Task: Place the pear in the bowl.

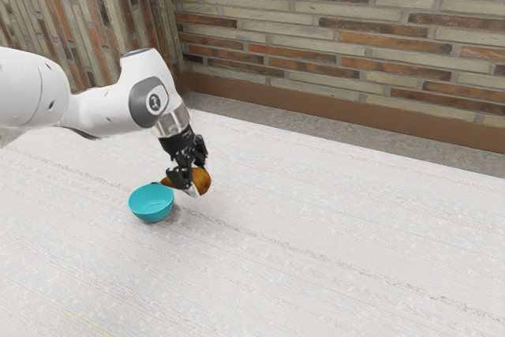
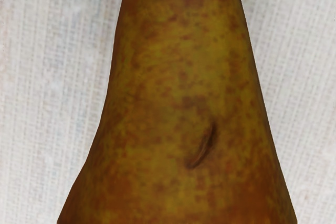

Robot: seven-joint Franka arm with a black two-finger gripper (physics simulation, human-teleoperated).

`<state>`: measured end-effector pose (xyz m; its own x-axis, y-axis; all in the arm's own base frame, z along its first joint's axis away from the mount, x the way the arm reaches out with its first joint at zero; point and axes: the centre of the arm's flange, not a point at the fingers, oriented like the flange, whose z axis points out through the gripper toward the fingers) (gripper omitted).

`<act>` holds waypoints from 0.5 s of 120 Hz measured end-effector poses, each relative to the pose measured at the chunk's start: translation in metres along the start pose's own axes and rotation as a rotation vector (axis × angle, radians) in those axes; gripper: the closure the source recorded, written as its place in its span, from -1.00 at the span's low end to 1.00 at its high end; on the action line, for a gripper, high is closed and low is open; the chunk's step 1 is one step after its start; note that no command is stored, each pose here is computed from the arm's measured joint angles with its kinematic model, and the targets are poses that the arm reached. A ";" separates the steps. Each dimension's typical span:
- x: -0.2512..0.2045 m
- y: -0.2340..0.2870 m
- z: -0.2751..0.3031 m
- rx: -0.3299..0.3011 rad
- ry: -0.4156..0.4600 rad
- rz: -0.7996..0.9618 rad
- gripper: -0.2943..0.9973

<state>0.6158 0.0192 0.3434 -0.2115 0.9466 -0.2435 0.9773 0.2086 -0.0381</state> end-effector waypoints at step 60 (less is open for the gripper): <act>0.132 -0.009 -0.022 0.018 -0.020 -0.191 0.08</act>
<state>0.5784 0.1477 0.3324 -0.3928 0.8851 -0.2498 0.9196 0.3793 -0.1023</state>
